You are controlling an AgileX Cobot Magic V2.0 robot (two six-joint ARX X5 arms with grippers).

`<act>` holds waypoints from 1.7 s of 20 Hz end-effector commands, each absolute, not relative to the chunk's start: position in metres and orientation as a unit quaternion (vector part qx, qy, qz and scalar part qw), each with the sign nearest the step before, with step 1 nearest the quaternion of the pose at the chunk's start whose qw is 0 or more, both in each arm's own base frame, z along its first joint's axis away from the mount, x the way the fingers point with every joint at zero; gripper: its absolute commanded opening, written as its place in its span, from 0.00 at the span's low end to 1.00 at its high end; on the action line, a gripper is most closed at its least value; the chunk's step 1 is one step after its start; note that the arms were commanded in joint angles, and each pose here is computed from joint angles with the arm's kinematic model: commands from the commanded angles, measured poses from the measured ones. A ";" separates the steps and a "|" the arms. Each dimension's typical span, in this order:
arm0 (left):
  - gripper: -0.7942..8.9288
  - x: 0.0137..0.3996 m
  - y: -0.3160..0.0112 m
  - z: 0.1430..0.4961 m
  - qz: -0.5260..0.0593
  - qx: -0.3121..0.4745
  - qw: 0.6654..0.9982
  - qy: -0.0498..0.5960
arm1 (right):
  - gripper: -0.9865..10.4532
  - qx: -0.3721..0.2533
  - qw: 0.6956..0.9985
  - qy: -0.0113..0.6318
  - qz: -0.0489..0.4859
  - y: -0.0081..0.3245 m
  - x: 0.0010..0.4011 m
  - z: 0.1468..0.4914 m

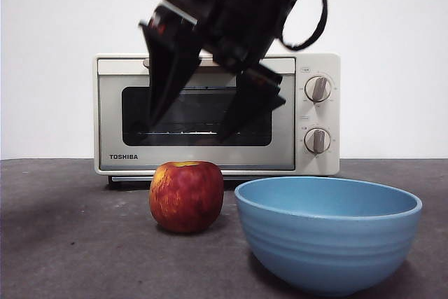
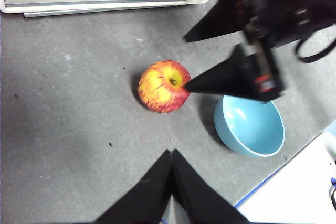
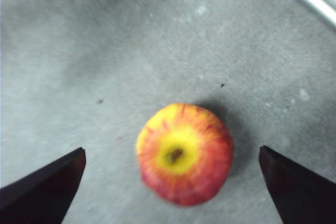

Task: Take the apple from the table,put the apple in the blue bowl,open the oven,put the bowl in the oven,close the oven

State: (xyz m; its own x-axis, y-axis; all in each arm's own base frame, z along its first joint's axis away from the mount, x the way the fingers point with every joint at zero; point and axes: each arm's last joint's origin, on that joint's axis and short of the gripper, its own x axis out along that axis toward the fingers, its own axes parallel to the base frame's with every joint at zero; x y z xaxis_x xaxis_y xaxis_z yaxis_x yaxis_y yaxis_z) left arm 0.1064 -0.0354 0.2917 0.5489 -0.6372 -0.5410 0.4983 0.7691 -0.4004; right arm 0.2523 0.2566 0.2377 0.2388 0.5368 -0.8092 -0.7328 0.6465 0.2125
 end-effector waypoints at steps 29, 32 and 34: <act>0.09 0.107 -0.036 0.298 -0.335 -0.089 0.878 0.331 | 0.34 -0.109 0.779 0.490 0.377 0.283 0.259 0.231; 0.09 0.107 -0.036 0.298 -0.335 -0.087 0.878 0.330 | 0.34 -0.109 0.782 0.482 0.381 0.267 0.244 0.265; 0.09 0.107 -0.036 0.298 -0.335 -0.087 0.878 0.330 | 0.34 -0.113 0.779 0.487 0.379 0.253 0.231 0.284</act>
State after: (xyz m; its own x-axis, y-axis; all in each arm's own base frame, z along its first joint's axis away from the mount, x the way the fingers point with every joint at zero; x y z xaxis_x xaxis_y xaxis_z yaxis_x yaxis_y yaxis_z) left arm 0.1063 -0.0356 0.2919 0.5476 -0.6388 -0.5405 0.5034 0.7674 -0.3970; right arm 0.2310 0.2470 0.2833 0.2404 0.4754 -0.8463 -0.6858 0.7002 0.1985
